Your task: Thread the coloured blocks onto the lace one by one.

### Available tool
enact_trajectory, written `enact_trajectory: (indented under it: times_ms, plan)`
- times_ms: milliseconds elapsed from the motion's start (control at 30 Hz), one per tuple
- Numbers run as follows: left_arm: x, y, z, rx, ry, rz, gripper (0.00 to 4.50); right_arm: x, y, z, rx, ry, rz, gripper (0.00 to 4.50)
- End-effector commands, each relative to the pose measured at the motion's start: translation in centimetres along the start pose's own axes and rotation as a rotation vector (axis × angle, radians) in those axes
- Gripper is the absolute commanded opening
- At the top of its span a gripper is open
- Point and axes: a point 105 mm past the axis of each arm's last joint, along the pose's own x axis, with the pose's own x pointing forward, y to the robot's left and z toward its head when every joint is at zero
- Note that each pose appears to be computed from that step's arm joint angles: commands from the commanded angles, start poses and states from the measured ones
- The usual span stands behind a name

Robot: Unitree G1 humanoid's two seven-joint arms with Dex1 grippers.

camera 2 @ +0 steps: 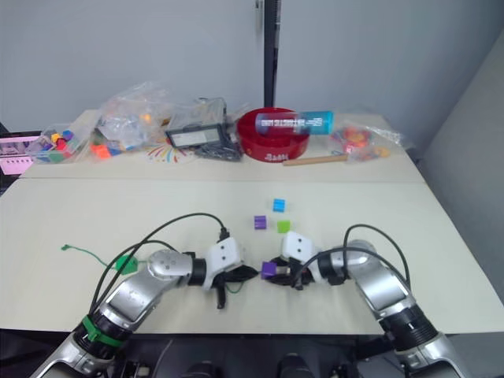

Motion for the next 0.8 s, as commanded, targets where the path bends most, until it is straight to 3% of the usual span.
enact_trajectory:
  times_ms: [33, 300, 400, 767, 800]
  plan:
    - [0.5, -0.1, 0.5, 0.032, -0.01, -0.018, 0.0, 0.5, 0.5, 1.5, -0.052, -0.023, 0.03, 1.18]
    - [-0.3, 0.4, 0.0, 0.027, 0.002, 0.022, 0.0, 1.1, 0.8, 1.2, -0.051, -0.007, 0.052, 1.18]
    - [-0.8, 0.9, -0.4, 0.045, 0.022, 0.048, 0.76, 1.0, 0.9, 0.8, -0.047, 0.01, 0.062, 1.18]
    - [-2.0, 0.6, 0.3, 0.043, -0.026, 0.018, 4.39, 1.4, 0.8, 0.6, -0.031, 0.014, 0.064, 1.18]
    - [-2.1, 0.6, 0.4, 0.045, -0.033, 0.021, 4.47, 1.4, 0.8, 0.6, -0.027, 0.015, 0.064, 1.18]
